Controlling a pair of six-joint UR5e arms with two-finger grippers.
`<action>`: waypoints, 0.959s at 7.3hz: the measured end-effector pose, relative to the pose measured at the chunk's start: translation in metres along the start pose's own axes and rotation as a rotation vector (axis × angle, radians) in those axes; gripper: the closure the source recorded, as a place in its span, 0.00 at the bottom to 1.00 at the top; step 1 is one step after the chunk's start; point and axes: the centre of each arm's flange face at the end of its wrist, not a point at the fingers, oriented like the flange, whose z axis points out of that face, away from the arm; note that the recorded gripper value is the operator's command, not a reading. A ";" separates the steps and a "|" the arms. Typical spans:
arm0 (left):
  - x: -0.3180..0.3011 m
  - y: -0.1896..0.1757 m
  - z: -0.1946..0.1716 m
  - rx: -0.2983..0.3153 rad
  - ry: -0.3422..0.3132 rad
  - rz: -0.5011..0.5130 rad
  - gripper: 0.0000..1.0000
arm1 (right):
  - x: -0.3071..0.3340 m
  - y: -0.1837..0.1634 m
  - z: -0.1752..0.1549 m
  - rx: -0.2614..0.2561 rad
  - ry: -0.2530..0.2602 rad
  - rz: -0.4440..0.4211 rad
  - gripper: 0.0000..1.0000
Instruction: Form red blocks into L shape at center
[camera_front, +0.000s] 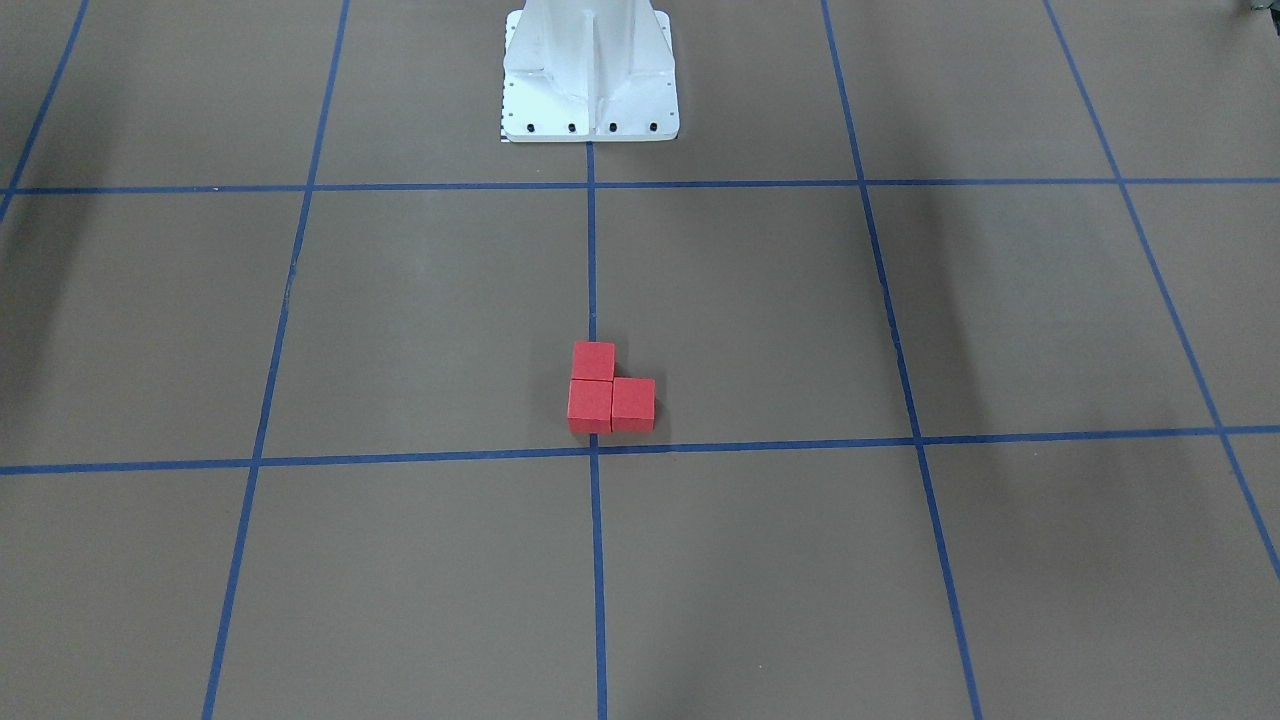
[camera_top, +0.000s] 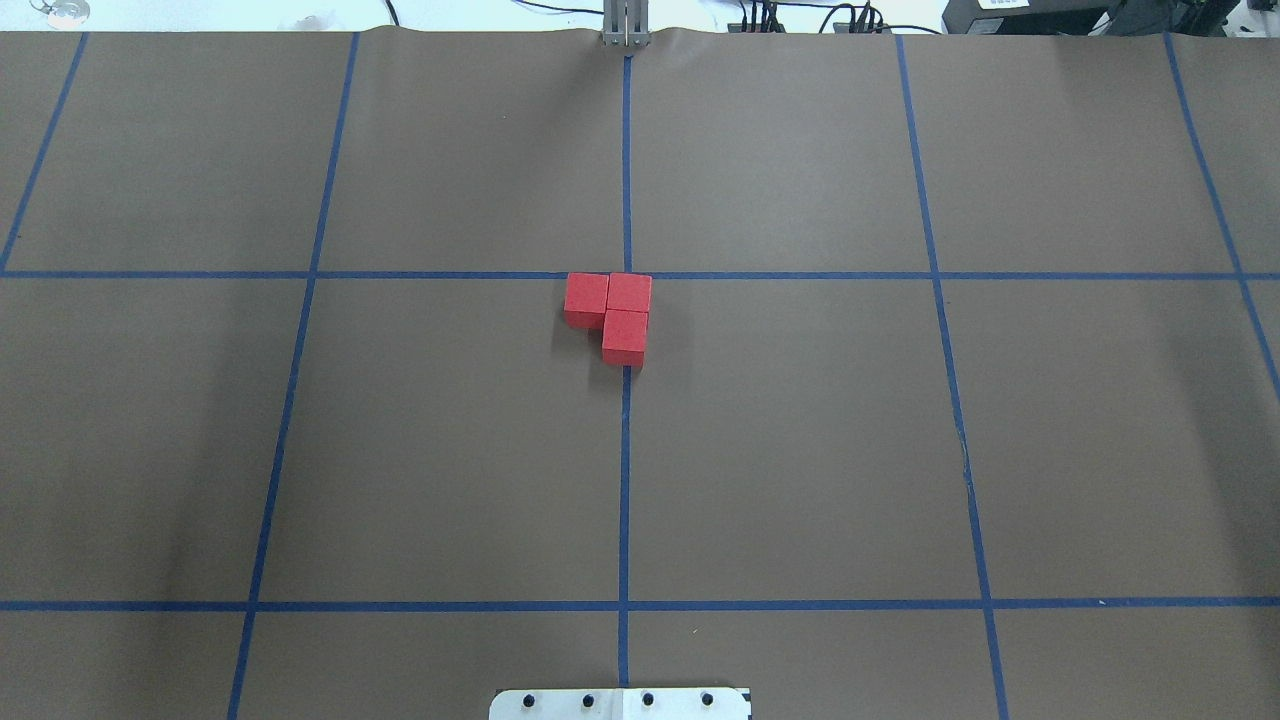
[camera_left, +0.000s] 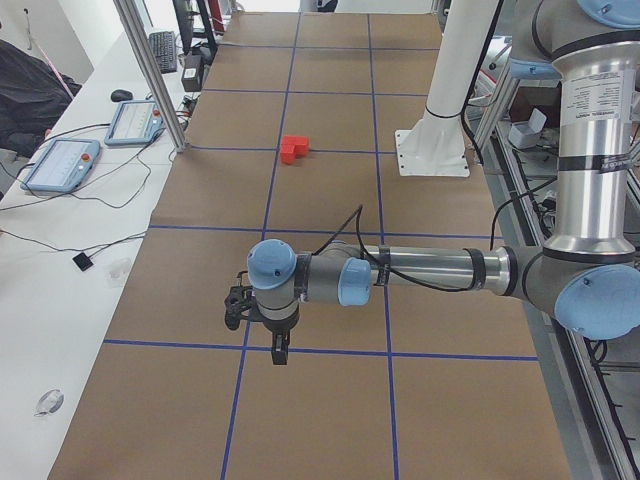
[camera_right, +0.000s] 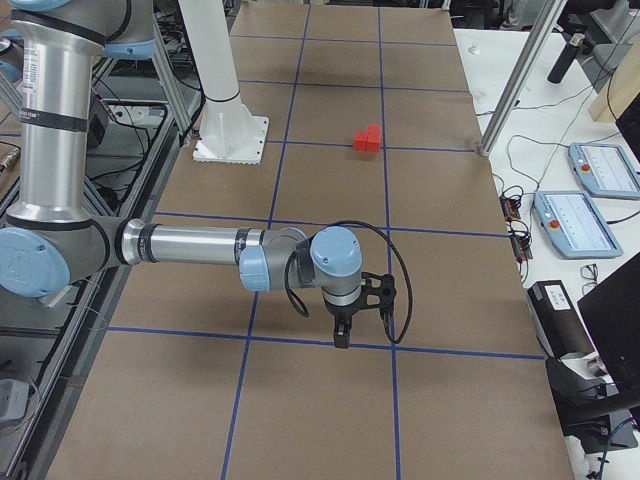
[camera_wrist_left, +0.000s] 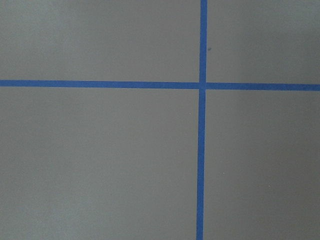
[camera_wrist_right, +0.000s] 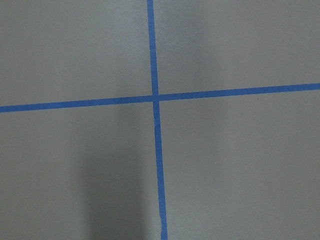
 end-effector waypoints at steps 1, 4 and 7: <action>0.001 -0.001 0.000 0.001 0.000 0.001 0.00 | -0.002 0.000 -0.001 0.001 -0.010 -0.002 0.01; 0.000 -0.002 0.000 0.001 0.000 0.001 0.00 | -0.007 0.000 -0.003 0.000 -0.034 -0.006 0.01; 0.000 -0.002 0.000 0.001 0.000 0.001 0.00 | -0.008 -0.001 -0.004 0.002 -0.036 -0.008 0.01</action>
